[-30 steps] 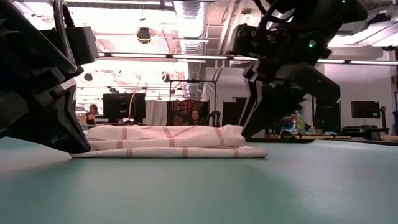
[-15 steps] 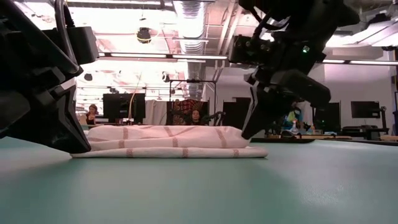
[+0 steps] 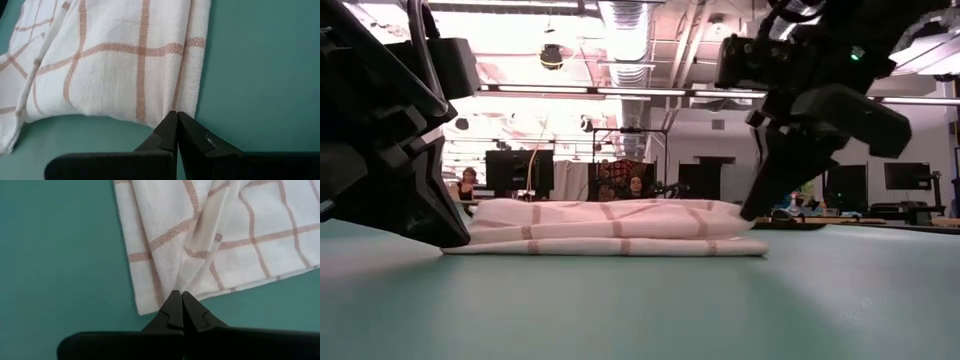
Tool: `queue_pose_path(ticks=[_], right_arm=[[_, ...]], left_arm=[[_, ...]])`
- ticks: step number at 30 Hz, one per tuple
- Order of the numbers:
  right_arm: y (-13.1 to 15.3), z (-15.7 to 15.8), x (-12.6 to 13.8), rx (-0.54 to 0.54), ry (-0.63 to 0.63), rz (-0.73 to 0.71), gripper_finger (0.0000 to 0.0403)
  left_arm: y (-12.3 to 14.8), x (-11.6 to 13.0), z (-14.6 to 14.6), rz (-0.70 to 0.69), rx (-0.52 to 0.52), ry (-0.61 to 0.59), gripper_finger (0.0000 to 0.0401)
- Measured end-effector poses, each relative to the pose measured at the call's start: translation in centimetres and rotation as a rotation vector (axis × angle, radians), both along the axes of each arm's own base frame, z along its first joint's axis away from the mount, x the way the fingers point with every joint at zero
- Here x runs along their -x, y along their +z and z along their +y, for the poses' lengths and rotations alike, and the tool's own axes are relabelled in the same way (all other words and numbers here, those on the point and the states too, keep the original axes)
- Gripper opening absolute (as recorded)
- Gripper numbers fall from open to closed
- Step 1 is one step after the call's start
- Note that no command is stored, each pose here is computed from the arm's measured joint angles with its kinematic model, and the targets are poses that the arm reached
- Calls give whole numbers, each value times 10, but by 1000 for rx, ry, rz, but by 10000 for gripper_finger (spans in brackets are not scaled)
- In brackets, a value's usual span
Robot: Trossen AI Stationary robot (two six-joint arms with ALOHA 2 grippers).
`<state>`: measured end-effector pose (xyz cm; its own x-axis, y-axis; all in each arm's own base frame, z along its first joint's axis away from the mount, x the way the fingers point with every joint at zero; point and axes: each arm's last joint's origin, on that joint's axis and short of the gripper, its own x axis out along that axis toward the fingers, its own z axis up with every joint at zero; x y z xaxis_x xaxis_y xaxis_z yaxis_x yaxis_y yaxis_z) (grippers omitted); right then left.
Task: Roll towel into tight, uniform cylinder
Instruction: Fold the white towel
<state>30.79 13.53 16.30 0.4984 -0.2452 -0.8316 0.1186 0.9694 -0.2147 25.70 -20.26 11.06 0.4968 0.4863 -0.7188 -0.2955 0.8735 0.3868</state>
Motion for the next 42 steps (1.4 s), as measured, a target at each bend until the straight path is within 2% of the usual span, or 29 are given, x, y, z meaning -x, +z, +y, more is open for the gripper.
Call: queue_pose_path(ticks=[15,25,36,42], right_arm=[[4,32,7,-53,49,-104,0],[-6,42,18,-114,15,-77,0],[-4,53,18,-185,108,-82,0],[-25,59,9,-216,178,-51,0]], left_arm=[[0,0,0,-5,6,9,0],[0,0,0,-8,9,10,0],[0,-2,-1,-22,21,13,0],[0,-2,0,-23,20,15,0]])
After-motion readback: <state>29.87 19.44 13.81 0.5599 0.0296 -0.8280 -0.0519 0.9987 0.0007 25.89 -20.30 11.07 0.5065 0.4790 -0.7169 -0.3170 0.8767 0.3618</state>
